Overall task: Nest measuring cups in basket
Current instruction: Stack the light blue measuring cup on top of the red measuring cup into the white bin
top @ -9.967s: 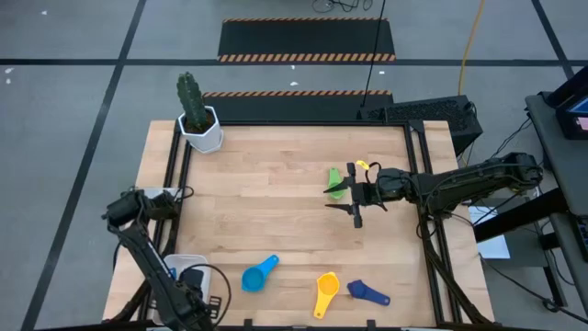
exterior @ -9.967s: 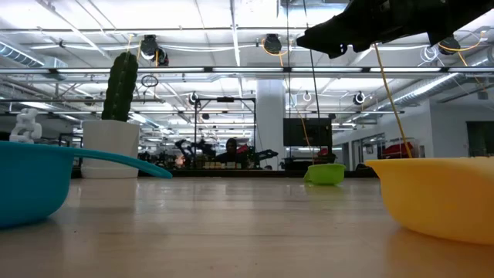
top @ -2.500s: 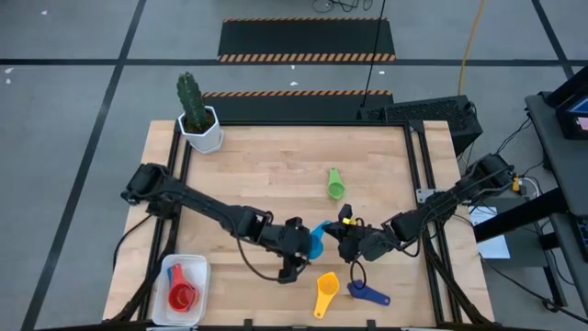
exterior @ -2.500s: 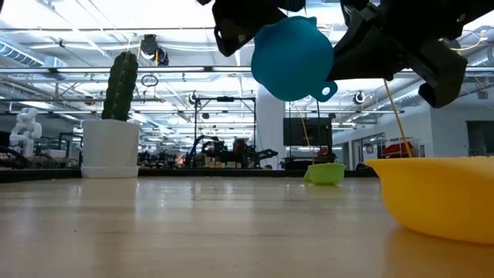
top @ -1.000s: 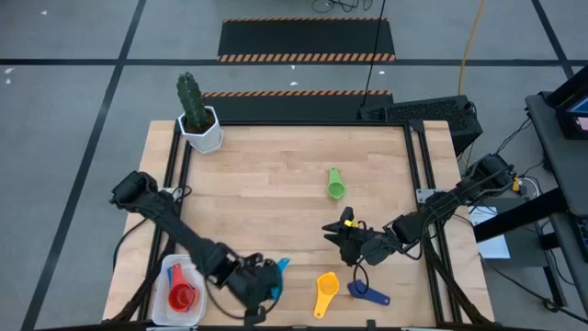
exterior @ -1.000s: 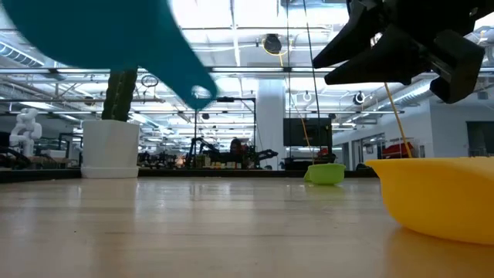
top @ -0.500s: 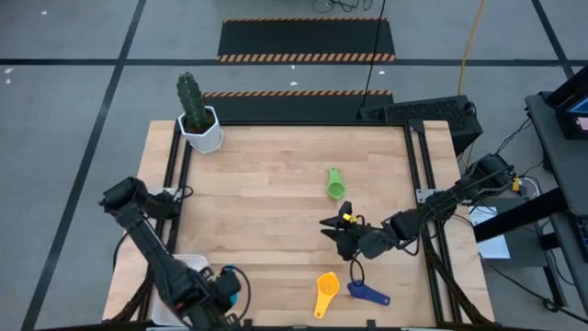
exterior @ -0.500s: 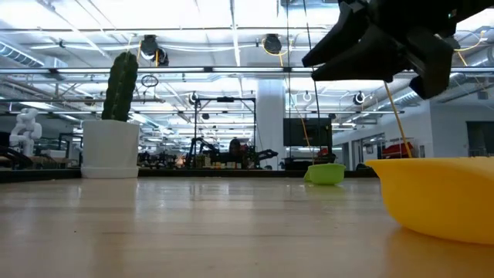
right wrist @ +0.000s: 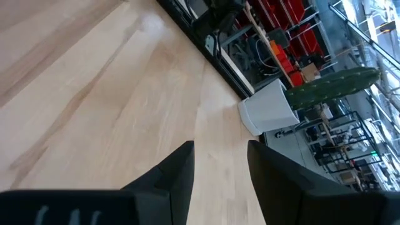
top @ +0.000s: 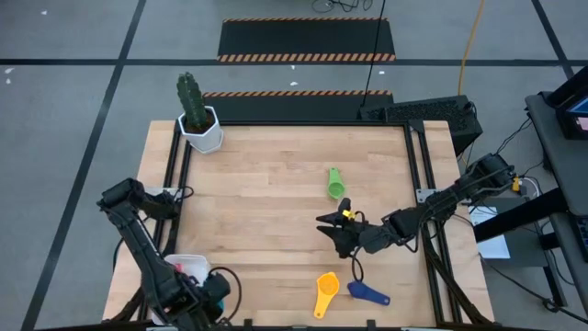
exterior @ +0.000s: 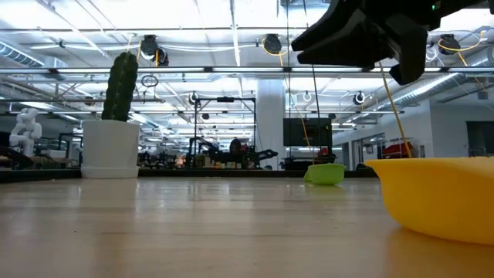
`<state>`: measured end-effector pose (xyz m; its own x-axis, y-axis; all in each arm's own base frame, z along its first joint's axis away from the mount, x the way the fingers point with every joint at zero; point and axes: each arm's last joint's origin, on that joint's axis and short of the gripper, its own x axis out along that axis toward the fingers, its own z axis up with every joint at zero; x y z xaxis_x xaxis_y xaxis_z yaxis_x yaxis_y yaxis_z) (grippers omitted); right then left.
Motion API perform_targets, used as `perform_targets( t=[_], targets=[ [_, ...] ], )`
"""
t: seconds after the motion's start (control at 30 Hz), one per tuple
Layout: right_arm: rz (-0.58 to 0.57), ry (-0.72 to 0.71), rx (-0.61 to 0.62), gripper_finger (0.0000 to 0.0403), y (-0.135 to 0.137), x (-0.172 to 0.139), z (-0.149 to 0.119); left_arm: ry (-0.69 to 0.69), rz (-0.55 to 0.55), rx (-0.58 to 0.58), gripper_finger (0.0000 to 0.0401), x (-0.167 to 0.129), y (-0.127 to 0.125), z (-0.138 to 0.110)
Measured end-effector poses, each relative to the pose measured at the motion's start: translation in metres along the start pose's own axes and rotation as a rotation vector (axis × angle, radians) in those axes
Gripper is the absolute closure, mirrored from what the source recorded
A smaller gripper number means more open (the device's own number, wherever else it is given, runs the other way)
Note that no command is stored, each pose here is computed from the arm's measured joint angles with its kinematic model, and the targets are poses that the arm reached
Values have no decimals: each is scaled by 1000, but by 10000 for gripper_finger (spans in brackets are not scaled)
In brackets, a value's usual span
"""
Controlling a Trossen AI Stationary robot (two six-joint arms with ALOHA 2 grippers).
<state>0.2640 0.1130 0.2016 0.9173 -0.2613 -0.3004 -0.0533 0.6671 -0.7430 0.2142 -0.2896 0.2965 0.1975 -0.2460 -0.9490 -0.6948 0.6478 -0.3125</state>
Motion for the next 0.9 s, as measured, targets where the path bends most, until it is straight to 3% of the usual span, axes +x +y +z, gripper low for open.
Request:
perform_targets(
  t=[0.43,0.9],
  targets=[
    [-4,7,-6,259,-2,2,-2,-2,201,-274,393,-3,22,-39],
    [-6,4,-12,259,-2,2,-1,-79,425,-245,393,38,32,-58]
  ],
)
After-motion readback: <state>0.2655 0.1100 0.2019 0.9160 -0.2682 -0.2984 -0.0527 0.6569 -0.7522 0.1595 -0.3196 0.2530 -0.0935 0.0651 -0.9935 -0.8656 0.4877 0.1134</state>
